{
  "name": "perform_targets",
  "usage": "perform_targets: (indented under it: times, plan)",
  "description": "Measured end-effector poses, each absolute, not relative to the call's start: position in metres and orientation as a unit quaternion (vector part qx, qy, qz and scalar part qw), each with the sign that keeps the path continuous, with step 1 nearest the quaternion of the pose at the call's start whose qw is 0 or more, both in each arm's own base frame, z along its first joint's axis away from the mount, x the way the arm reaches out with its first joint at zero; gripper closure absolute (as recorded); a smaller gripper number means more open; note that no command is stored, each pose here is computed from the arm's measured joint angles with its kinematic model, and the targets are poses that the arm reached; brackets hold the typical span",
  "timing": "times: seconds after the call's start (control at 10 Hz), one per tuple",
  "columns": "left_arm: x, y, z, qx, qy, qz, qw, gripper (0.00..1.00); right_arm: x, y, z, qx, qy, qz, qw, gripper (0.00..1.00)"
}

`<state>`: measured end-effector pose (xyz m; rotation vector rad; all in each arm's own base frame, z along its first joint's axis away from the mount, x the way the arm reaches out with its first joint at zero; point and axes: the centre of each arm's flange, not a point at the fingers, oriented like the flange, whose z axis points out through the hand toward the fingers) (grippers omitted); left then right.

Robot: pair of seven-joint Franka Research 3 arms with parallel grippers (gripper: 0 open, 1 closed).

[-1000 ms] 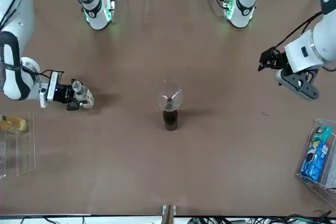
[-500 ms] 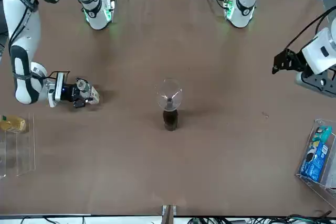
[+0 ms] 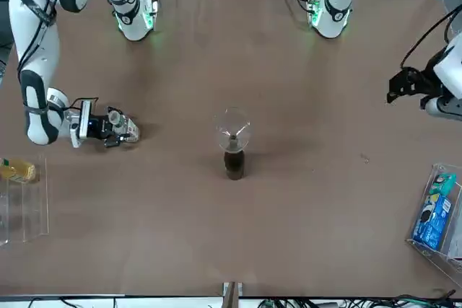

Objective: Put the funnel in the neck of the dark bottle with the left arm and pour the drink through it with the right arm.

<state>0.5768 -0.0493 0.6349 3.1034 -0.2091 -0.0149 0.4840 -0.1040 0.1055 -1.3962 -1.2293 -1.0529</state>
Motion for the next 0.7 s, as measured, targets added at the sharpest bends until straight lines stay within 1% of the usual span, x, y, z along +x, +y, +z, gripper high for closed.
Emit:
perform_targets:
  times: [0.3,0.5,0.6,0.7]
  plan:
    - [0.545,-0.044,0.65,0.999,-0.042,0.016,0.019,0.0,0.482,-0.103,0.099,-0.572,-0.5,-0.431,0.487,0.47]
    - [0.542,-0.038,0.653,0.999,-0.035,0.018,0.019,0.0,0.483,-0.103,0.1,-0.569,-0.5,-0.432,0.489,0.41]
    - [0.543,-0.038,0.651,0.999,-0.034,0.015,0.019,0.0,0.483,-0.102,0.101,-0.567,-0.5,-0.434,0.491,0.33]
    - [0.546,-0.038,0.649,0.999,-0.034,0.014,0.02,0.0,0.483,-0.102,0.101,-0.566,-0.5,-0.434,0.491,0.3]
